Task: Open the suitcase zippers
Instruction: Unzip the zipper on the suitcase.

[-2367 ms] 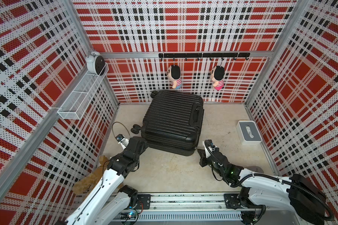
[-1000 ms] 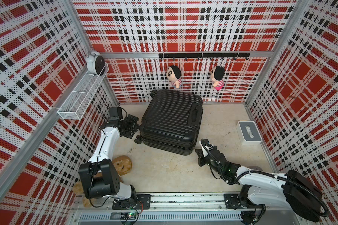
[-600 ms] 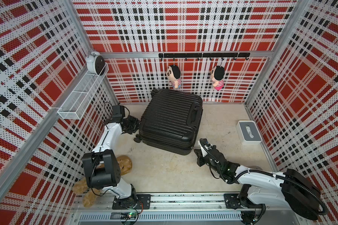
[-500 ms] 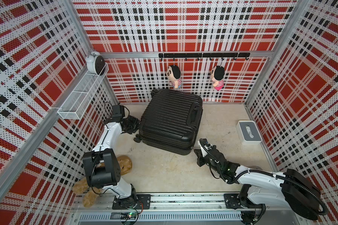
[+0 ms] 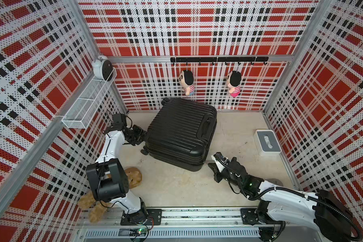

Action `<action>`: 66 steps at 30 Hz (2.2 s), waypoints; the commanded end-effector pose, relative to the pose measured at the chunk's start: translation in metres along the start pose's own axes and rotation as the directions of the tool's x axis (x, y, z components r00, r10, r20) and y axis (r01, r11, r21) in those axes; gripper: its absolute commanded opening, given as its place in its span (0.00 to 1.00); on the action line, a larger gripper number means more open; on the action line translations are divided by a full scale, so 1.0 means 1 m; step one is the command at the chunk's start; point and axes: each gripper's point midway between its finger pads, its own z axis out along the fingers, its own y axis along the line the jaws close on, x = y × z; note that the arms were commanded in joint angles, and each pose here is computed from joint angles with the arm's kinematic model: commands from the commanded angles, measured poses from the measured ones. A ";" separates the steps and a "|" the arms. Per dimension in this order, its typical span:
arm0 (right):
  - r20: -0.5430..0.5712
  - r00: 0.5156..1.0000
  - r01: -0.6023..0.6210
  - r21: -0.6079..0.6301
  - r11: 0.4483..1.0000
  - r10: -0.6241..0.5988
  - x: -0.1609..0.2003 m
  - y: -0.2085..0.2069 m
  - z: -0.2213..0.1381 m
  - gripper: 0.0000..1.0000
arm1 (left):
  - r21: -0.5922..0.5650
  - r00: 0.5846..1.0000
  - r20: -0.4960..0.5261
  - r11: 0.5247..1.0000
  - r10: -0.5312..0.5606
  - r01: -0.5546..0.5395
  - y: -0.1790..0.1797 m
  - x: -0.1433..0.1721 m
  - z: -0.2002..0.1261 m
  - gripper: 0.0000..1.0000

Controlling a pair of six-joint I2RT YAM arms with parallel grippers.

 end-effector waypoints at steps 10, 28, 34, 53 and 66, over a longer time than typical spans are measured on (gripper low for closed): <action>0.029 0.998 -0.063 0.349 0.935 0.056 -0.027 -0.123 0.002 0.00 | 0.000 0.960 0.159 0.973 0.229 -0.232 -0.008 -0.044 -0.019 0.00; 0.085 0.952 -0.301 0.412 0.860 0.293 -0.048 -0.248 0.071 0.00 | -0.026 0.964 0.159 0.977 0.215 -0.214 0.002 -0.059 -0.010 0.00; 0.094 0.934 -0.352 0.391 0.851 0.343 -0.051 -0.276 0.086 0.00 | -0.034 0.963 0.172 0.978 0.210 -0.207 0.006 -0.067 -0.009 0.00; 0.019 0.969 -0.239 0.309 0.920 0.245 -0.016 -0.116 0.002 0.00 | -0.271 0.880 0.398 0.950 0.260 -0.159 0.021 -0.128 -0.059 0.89; 0.002 0.958 -0.276 0.272 0.922 0.286 0.008 -0.093 0.000 0.00 | -0.230 0.560 0.509 0.730 0.654 -0.644 -0.165 0.067 -0.120 0.99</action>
